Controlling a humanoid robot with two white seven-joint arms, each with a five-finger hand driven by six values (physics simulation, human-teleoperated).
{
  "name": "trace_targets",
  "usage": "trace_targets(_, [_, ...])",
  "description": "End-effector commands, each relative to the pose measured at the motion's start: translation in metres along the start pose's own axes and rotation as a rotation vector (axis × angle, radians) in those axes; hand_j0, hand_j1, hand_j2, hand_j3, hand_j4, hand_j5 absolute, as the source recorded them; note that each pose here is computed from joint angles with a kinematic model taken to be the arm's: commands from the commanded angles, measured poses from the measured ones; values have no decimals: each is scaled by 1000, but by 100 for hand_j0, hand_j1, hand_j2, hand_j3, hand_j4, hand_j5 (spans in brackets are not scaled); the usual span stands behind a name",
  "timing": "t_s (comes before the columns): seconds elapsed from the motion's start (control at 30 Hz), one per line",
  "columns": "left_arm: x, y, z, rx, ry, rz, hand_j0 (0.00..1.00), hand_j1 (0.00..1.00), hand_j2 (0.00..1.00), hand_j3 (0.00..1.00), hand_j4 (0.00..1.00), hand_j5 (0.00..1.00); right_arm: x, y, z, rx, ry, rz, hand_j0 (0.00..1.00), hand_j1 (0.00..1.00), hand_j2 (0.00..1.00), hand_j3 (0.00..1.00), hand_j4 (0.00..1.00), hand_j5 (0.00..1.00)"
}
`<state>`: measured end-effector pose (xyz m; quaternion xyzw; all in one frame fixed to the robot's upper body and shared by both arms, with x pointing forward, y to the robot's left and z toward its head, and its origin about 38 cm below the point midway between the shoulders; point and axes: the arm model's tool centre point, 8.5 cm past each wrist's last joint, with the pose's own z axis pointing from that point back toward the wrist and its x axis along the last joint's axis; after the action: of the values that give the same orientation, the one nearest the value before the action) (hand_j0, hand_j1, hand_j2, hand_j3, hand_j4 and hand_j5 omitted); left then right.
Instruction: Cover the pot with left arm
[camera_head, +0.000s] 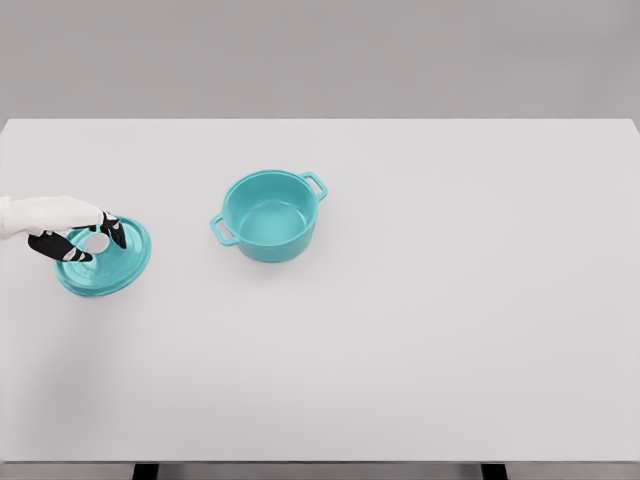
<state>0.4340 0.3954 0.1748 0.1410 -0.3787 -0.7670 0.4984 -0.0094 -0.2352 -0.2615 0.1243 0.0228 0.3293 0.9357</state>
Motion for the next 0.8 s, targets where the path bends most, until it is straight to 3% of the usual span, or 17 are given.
trace_targets(0.0, [0,0,0,-1,-1,1,54,54,54,54,54,54,0,0,0,0,0,-1,100,100,100,100,100,100])
trace_targets(0.23, [0,0,0,-1,-2,0,45,45,45,45,45,45,0,0,0,0,0,0,100,100,100,100,100,100])
trace_targets(0.57, [0,3,3,6,-7,-6,41,41,41,41,41,41,0,0,0,0,0,0,100,100,100,100,100,100])
trace_targets(0.77, [2,13,7,21,-12,-19,41,41,41,41,41,41,1,-1,0,-1,-1,1,100,100,100,100,100,100])
